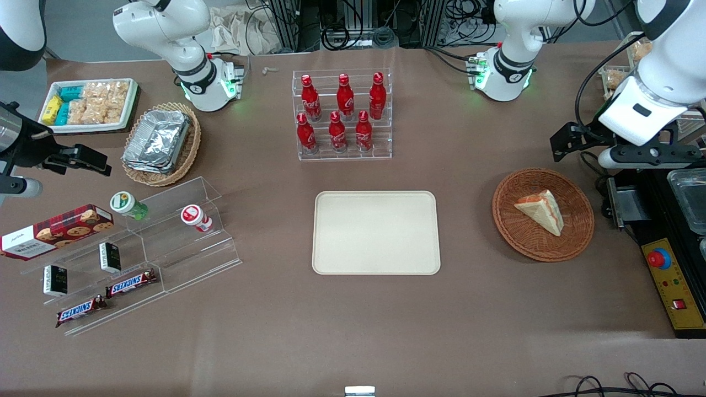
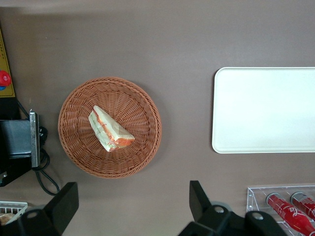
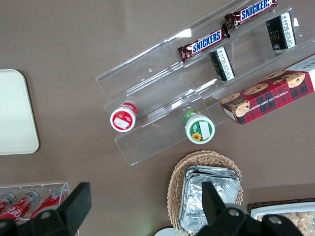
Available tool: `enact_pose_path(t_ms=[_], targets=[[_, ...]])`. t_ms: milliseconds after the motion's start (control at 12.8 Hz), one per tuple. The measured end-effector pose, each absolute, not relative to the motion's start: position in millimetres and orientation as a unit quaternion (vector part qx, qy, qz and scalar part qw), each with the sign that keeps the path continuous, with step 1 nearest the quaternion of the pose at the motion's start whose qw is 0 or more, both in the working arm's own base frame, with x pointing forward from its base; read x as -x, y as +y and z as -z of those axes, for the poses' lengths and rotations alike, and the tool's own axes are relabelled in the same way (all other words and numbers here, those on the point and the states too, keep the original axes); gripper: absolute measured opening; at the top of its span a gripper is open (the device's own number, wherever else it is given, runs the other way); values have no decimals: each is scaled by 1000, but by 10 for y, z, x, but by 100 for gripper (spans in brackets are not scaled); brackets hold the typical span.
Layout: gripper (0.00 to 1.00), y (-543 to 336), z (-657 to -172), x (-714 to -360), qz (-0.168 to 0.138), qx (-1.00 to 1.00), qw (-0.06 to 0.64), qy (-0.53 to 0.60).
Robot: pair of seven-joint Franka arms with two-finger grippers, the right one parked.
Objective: Place sandwich from basket to tray
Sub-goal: 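Move the left gripper over the wicker basket above the sandwich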
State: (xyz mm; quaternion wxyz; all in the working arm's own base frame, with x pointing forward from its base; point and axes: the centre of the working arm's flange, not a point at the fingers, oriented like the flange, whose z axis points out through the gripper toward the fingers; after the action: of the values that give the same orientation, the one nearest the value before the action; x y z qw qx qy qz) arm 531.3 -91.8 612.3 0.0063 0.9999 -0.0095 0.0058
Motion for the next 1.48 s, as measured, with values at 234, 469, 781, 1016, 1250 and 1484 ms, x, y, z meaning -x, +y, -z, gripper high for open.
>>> enact_pose_path(t_ms=[234, 469, 781, 1016, 1250, 1484], targets=[[100, -918, -6110, -5308, -1, -1000, 6, -10], [100, -905, -6095, -5291, 7, -1000, 4, -4], [100, -729, -5973, -5193, 36, -998, -8, 58], [100, -548, -5789, -5065, 56, -989, -16, 139], [100, -375, -5617, -4985, 55, -973, -18, 225], [100, -199, -5334, -4868, 26, -945, -9, 326]])
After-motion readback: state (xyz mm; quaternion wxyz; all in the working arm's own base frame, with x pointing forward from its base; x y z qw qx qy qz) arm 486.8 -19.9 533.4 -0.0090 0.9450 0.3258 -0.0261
